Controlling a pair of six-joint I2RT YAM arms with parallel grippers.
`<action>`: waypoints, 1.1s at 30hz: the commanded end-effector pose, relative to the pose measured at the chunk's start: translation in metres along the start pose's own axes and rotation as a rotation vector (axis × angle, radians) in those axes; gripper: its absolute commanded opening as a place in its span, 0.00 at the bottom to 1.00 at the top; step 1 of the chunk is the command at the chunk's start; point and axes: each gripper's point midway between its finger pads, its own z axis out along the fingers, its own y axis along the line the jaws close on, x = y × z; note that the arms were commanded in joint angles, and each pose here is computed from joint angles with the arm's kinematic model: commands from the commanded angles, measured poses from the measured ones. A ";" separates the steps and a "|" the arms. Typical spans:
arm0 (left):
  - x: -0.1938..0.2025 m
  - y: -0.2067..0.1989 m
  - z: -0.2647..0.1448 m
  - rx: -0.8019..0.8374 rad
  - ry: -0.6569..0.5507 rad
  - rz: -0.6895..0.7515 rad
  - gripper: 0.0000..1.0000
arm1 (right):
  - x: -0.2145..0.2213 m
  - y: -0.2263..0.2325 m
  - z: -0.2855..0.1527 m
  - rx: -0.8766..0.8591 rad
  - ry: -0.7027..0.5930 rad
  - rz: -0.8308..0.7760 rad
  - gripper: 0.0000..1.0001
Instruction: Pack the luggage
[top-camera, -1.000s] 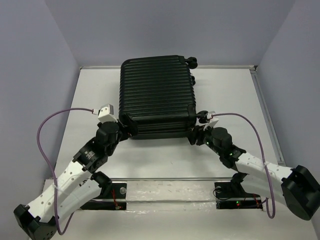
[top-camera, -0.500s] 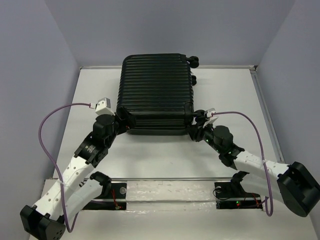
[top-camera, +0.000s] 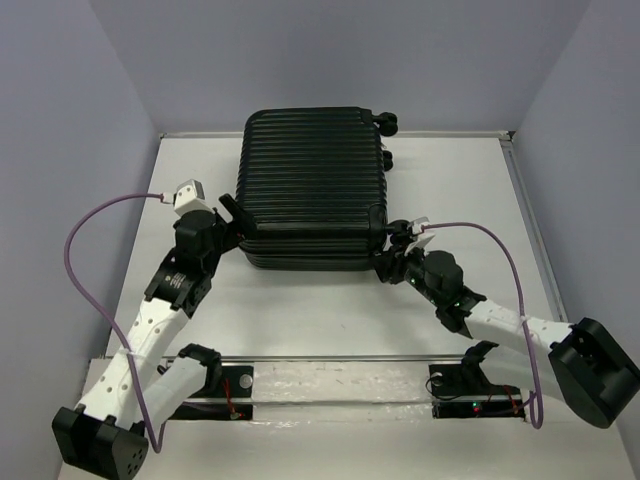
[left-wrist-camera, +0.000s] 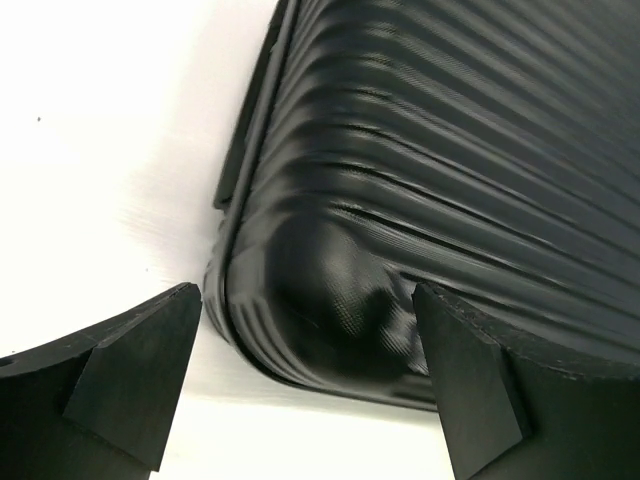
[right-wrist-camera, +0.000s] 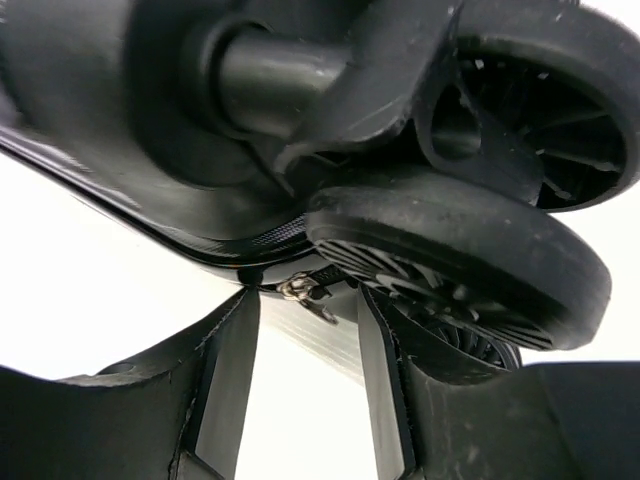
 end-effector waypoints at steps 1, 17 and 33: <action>-0.007 -0.011 0.013 0.055 0.025 0.022 0.99 | -0.015 -0.003 0.009 0.035 -0.037 0.019 0.48; 0.005 -0.039 0.035 0.172 0.087 -0.009 0.99 | -0.028 0.017 0.027 -0.059 -0.072 0.014 0.26; 0.021 -0.082 0.028 0.414 0.102 -0.121 0.92 | 0.022 0.113 0.023 -0.189 0.052 -0.054 0.07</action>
